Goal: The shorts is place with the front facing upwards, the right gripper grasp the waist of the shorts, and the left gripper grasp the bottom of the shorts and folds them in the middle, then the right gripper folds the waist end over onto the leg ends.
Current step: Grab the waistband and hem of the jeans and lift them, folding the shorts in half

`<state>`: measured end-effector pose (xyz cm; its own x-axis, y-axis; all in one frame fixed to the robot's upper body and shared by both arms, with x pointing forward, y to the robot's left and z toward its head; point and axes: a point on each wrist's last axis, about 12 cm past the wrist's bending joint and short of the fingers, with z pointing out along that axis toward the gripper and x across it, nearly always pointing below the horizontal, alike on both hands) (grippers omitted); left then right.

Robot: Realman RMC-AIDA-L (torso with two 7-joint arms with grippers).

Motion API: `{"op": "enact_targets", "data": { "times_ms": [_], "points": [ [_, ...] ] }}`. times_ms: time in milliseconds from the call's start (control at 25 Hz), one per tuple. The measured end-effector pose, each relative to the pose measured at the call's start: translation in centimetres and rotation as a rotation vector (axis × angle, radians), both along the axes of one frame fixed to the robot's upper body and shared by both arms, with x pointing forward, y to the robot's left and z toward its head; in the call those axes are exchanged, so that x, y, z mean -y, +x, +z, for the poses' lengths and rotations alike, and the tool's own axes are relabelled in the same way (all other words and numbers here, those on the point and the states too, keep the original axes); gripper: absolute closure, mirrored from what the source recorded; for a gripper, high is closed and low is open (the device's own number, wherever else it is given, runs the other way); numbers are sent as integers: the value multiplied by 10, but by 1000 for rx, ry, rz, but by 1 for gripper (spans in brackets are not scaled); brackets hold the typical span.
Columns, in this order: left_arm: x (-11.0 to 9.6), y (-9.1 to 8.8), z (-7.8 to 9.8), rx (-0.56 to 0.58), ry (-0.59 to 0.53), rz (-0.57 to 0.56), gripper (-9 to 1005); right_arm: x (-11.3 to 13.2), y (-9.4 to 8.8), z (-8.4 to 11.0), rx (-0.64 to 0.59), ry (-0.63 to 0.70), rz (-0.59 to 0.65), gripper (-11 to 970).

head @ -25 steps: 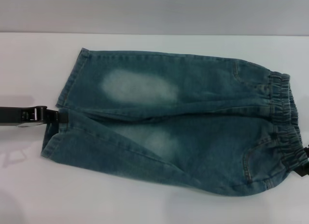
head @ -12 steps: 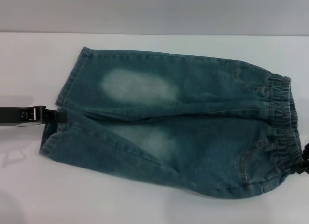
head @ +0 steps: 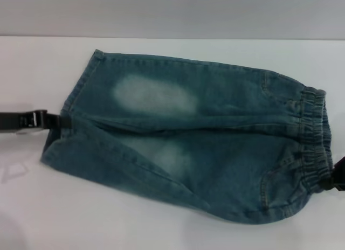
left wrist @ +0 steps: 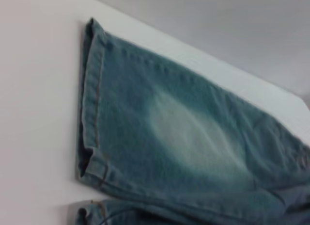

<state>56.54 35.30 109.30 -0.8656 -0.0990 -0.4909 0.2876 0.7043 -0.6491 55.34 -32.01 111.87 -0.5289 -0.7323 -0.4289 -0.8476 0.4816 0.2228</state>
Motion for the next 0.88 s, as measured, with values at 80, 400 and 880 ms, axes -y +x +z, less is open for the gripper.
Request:
{"op": "enact_targets", "data": {
  "times_ms": [80,400,880],
  "points": [
    [-3,3,3,24,-17,29,953,7,-5,-2,16,73,-22,955],
    [-6,16,17,135,-103,125,952,39,-35,-17,152,385,-204,955],
    [17,43,36,302,-189,176,950,45,-62,-60,401,676,-532,956]
  ]
}}
